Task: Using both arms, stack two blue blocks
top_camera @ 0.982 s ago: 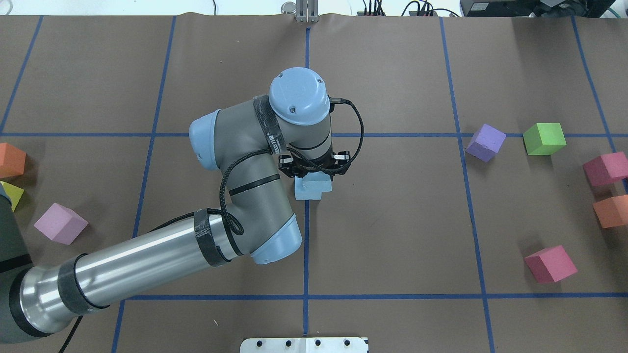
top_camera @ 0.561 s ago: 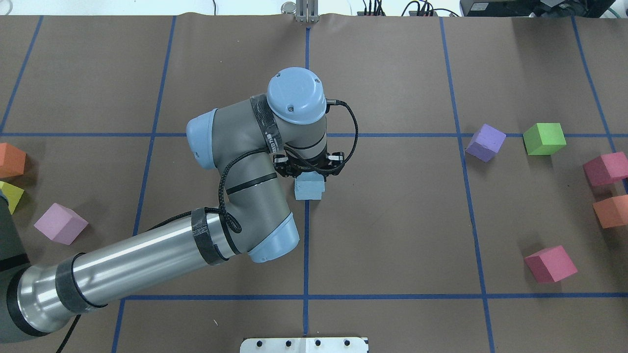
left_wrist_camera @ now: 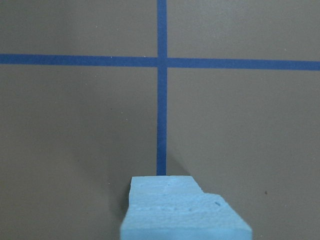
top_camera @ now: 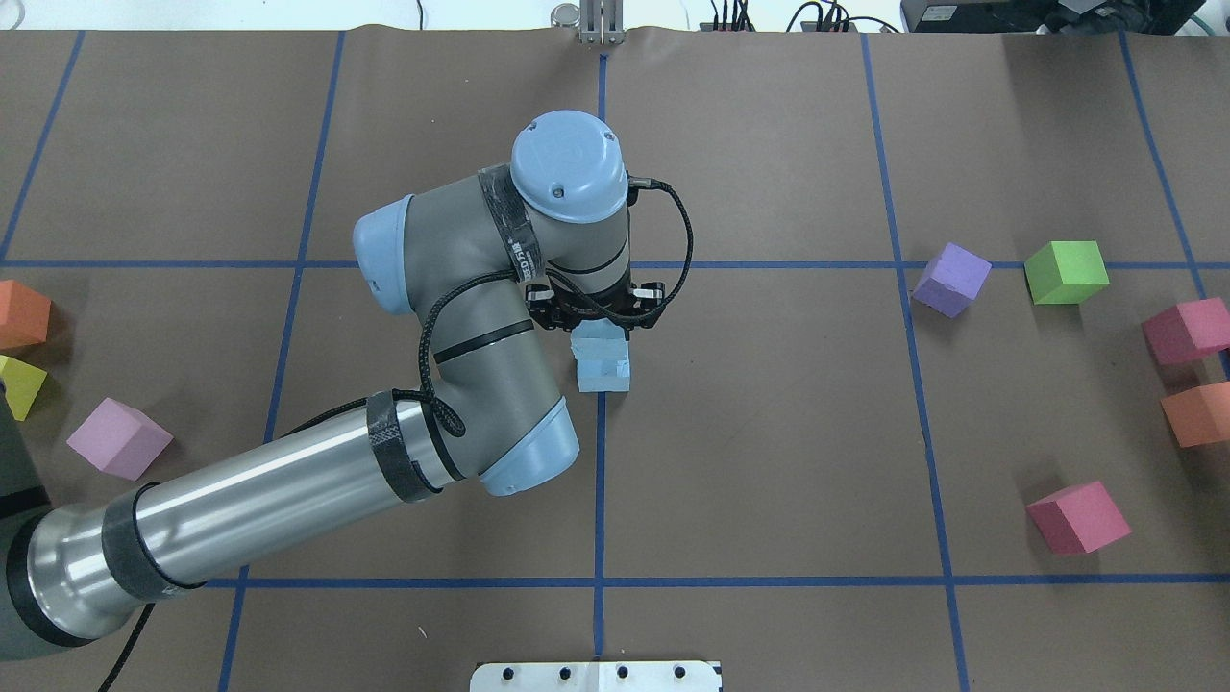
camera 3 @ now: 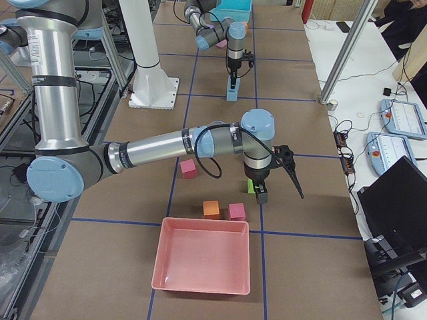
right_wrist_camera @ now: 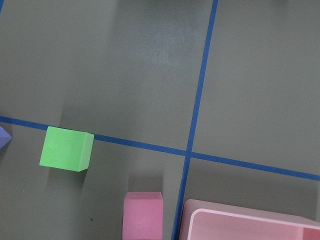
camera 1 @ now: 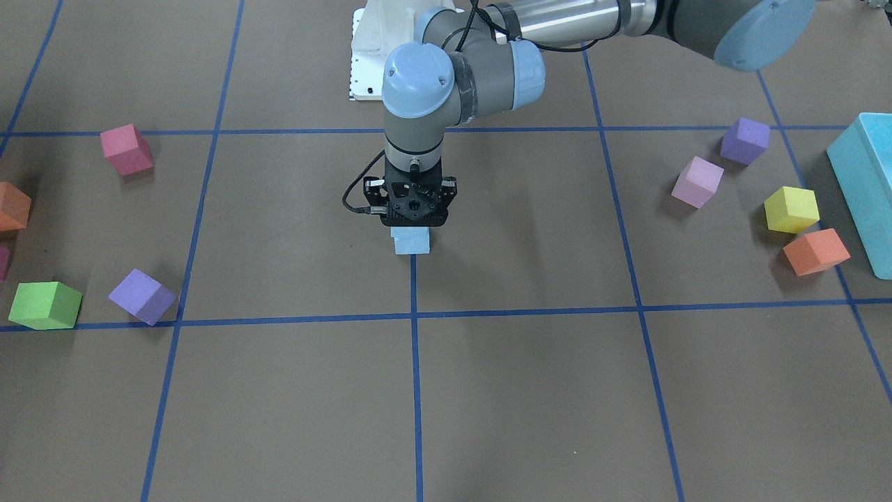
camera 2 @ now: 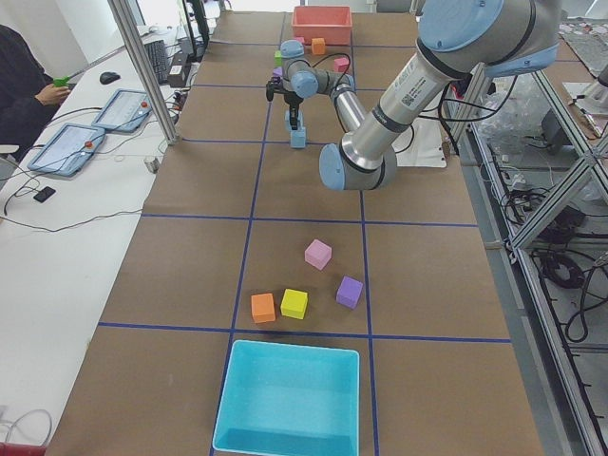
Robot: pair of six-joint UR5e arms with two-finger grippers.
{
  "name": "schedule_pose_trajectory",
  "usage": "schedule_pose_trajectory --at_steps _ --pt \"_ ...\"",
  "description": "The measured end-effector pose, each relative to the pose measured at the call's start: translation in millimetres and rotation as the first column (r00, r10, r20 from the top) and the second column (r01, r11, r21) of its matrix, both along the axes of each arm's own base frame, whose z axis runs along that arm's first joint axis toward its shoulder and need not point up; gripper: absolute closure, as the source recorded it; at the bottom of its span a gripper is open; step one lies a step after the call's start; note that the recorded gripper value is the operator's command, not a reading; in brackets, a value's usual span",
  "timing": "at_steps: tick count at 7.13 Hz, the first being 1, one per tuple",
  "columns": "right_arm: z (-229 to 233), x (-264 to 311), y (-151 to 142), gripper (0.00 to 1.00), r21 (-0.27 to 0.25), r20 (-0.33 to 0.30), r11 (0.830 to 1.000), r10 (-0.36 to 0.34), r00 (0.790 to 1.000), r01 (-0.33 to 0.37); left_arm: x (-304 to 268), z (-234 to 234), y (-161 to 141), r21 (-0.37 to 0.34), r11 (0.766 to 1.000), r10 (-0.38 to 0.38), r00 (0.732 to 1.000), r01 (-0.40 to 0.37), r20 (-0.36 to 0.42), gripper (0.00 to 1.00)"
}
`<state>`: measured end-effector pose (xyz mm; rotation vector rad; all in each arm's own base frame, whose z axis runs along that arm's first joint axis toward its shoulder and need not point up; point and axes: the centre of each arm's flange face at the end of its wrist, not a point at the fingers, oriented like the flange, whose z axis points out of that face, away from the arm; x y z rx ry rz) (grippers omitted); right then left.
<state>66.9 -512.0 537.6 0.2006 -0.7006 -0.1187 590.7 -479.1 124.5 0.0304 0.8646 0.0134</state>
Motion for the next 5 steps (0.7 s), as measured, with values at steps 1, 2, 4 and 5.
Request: schedule_pose_trajectory --at_steps 1,2,4,5 --pt "-0.8 0.0 -0.5 0.00 0.002 0.000 1.000 0.000 1.000 0.000 0.4 1.8 -0.7 0.003 1.000 0.004 1.000 -0.004 0.003 0.50" --pt "-1.5 0.0 -1.1 0.00 0.003 0.000 1.000 0.000 1.000 0.000 0.7 3.2 -1.4 0.004 1.000 0.005 1.000 -0.005 0.006 0.50" --pt "-1.9 0.0 -2.0 0.00 0.003 0.000 1.000 0.000 1.000 0.000 1.1 5.8 -1.5 0.002 1.000 0.005 1.000 -0.005 0.009 0.48" --pt "-2.2 0.0 -2.7 0.00 0.003 0.000 1.000 0.000 1.000 0.000 1.3 9.4 -1.1 -0.001 1.000 0.006 1.000 -0.006 0.012 0.47"
